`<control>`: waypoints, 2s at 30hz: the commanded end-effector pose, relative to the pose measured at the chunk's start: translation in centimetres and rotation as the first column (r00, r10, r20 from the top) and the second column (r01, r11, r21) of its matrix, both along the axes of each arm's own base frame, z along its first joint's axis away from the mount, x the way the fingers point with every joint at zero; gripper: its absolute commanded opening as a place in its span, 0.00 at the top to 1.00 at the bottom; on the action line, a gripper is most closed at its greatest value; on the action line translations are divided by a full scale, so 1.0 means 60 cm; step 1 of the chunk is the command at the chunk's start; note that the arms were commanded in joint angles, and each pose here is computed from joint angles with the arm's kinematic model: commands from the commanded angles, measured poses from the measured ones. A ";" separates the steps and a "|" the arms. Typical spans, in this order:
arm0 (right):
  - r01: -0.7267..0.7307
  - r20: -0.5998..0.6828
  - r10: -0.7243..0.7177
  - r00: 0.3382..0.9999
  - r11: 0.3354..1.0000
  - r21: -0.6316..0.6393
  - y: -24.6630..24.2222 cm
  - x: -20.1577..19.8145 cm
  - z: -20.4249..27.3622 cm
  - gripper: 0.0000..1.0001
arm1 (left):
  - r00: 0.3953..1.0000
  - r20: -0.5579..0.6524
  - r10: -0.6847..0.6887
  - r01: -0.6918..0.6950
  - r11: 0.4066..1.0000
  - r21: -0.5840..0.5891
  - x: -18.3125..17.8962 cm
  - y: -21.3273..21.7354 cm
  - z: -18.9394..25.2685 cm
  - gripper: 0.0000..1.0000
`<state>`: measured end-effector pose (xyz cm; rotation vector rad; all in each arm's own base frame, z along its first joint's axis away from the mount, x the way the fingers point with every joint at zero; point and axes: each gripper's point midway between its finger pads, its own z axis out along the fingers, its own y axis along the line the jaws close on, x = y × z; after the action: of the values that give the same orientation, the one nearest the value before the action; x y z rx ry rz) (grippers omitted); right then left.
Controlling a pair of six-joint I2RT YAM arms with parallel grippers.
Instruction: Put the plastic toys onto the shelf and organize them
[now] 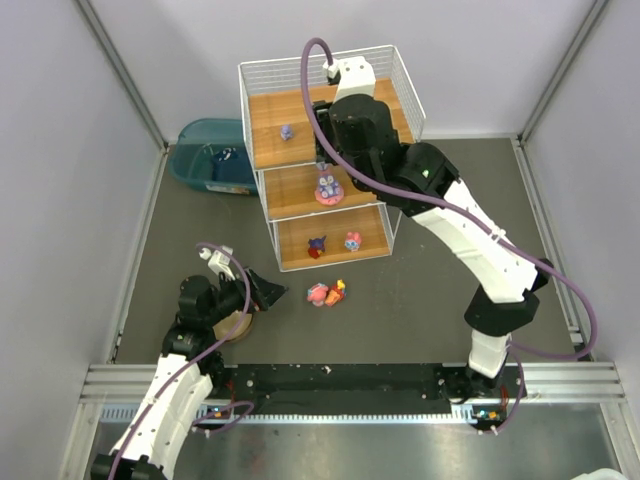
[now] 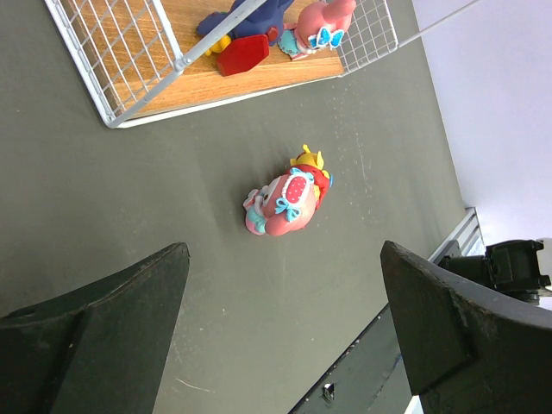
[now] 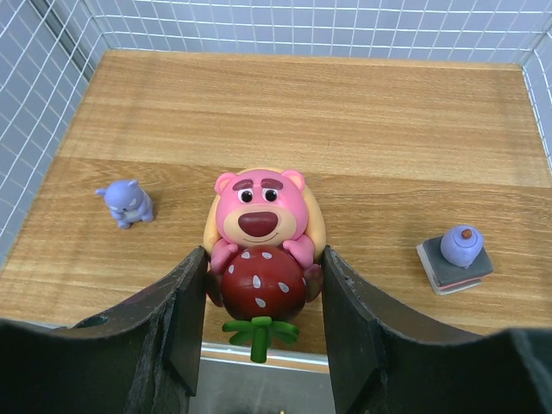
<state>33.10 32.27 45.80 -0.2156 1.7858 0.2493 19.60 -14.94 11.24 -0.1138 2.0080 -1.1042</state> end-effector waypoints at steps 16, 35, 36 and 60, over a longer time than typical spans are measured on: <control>0.022 -0.023 -0.022 1.000 1.000 0.015 -0.016 0.010 -0.010 0.54 | 0.999 -0.046 0.001 -0.001 1.000 0.007 -0.006 0.001 -0.022 0.01; 0.016 -0.025 -0.016 1.000 1.000 0.018 -0.016 0.011 -0.012 0.42 | 0.999 -0.038 0.002 -0.002 1.000 0.006 -0.004 0.001 -0.019 0.01; 0.015 -0.025 -0.015 1.000 1.000 0.020 -0.015 0.011 -0.012 0.41 | 0.999 -0.040 0.002 -0.002 1.000 0.006 -0.004 0.001 -0.019 0.01; -0.087 0.077 0.072 0.994 0.973 0.214 -0.039 -0.043 0.087 0.12 | 0.999 -0.036 0.012 -0.012 1.000 0.002 -0.001 0.002 -0.013 0.01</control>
<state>32.55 31.89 45.68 -0.2051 1.7896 0.3498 19.69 -14.94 11.25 -0.1159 2.0073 -1.1042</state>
